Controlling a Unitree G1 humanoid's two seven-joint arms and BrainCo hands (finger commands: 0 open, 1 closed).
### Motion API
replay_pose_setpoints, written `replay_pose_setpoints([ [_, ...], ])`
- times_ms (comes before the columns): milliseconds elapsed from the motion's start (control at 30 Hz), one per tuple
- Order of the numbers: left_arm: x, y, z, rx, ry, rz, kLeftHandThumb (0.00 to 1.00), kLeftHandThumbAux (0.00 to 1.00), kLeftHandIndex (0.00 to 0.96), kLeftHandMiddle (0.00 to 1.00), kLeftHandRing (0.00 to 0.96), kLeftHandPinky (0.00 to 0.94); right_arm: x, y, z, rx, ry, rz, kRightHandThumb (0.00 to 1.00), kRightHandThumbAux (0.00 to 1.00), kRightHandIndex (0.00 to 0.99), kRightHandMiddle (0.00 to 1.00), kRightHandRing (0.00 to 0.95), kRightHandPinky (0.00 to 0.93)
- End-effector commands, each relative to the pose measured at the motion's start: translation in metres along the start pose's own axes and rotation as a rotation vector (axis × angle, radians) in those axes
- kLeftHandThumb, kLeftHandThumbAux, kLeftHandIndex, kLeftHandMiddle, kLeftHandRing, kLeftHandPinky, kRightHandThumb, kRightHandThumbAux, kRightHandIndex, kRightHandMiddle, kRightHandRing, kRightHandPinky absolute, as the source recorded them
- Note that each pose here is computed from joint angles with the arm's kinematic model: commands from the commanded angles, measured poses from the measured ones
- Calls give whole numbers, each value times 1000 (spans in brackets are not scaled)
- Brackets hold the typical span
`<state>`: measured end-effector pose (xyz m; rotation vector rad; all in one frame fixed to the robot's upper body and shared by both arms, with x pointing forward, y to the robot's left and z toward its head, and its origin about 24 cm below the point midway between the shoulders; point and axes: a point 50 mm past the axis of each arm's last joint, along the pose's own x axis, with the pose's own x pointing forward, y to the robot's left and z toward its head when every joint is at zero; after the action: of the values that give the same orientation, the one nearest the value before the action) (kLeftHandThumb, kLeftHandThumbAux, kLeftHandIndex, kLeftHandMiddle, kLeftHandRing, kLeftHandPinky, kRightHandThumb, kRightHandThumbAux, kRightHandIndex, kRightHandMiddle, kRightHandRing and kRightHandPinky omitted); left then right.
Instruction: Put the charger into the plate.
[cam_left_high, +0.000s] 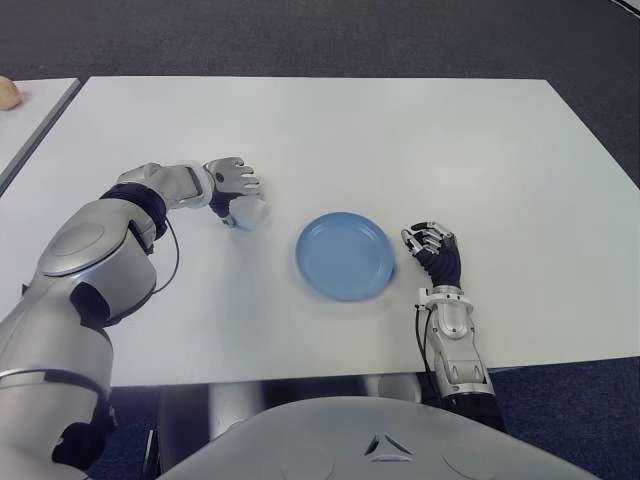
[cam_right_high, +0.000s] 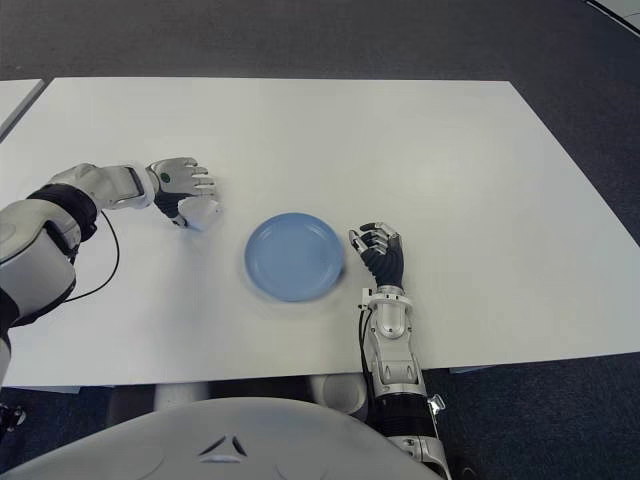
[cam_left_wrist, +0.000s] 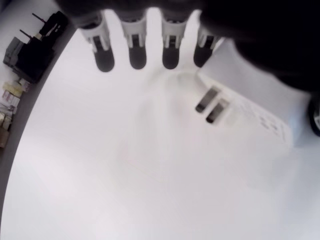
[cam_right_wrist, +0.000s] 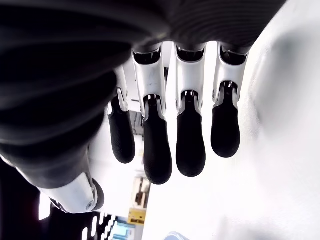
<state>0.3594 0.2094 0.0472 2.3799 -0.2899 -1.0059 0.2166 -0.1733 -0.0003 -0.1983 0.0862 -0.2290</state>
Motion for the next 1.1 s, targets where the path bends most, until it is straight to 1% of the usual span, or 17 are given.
replay_pose_setpoints([
  [33, 8, -1, 17, -21, -46, -22, 412, 328, 0, 0, 0, 0, -2, 1, -2, -9, 22, -1, 705, 731, 431, 632, 632, 626],
  [233, 12, 1, 19, -38, -33, -25, 412, 312, 0, 0, 0, 0, -2, 1, -2, -9, 23, -5, 705, 731, 431, 623, 624, 609],
  [567, 14, 1, 21, -48, -24, -20, 392, 296, 0, 0, 0, 0, -3, 2, -1, -1, 18, -11, 705, 731, 431, 623, 627, 617],
  [933, 14, 2, 21, -66, -19, -21, 405, 316, 0, 0, 0, 0, -3, 1, 0, 2, 9, -14, 705, 731, 430, 622, 627, 619],
  [1000, 14, 2, 21, -63, -20, -27, 395, 336, 0, 10, 0, 27, -3, 1, 0, 0, 9, -13, 705, 731, 430, 622, 627, 619],
  [1033, 14, 2, 21, -63, -20, -29, 396, 345, 6, 27, 19, 56, -3, 1, 0, 0, 9, -13, 705, 731, 430, 622, 627, 619],
  [1067, 14, 2, 21, -69, -19, -25, 397, 357, 15, 52, 48, 100, -3, 1, 0, 1, 8, -14, 705, 731, 430, 622, 627, 618],
  [1100, 14, 1, 22, -74, -18, -21, 411, 377, 55, 100, 103, 167, -3, 1, 1, 3, 7, -14, 705, 731, 431, 623, 627, 619],
])
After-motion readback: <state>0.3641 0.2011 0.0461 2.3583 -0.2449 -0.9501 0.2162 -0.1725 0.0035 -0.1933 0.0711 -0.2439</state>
